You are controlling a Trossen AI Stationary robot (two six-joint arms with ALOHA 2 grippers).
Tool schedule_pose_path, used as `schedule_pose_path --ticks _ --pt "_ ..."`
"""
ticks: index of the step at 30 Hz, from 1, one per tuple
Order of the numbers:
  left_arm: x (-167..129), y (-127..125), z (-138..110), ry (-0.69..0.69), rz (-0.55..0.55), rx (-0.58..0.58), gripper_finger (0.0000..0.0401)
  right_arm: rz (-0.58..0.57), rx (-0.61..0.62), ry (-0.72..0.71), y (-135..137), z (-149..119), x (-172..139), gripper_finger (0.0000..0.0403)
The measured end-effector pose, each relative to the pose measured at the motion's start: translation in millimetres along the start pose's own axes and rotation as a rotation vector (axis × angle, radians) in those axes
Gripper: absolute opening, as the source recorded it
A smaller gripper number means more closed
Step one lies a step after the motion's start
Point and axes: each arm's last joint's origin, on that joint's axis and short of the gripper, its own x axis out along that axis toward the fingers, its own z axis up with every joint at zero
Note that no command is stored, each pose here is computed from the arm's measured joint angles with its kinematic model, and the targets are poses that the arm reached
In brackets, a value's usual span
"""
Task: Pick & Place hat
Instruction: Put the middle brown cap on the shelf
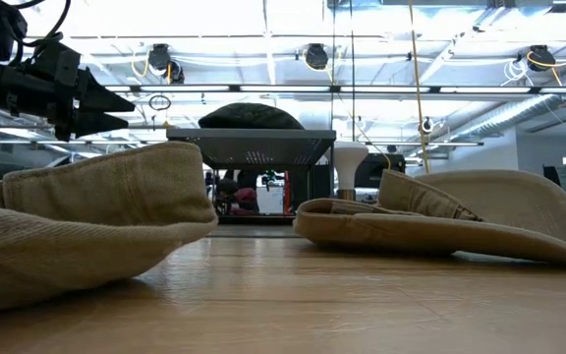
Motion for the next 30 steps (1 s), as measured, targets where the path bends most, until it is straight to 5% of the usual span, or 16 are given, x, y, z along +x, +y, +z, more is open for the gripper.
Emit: schedule_pose_path --ticks 7,30 --pt "0.0 0.0 0.0 0.0 0.001 0.0 0.0294 0.134 0.158 0.129 2.2 -5.0 -2.3 0.0228" --pt "0.0 0.0 0.0 0.0 0.001 0.0 0.0294 0.121 0.254 0.467 7.4 -109.0 89.3 0.0228"
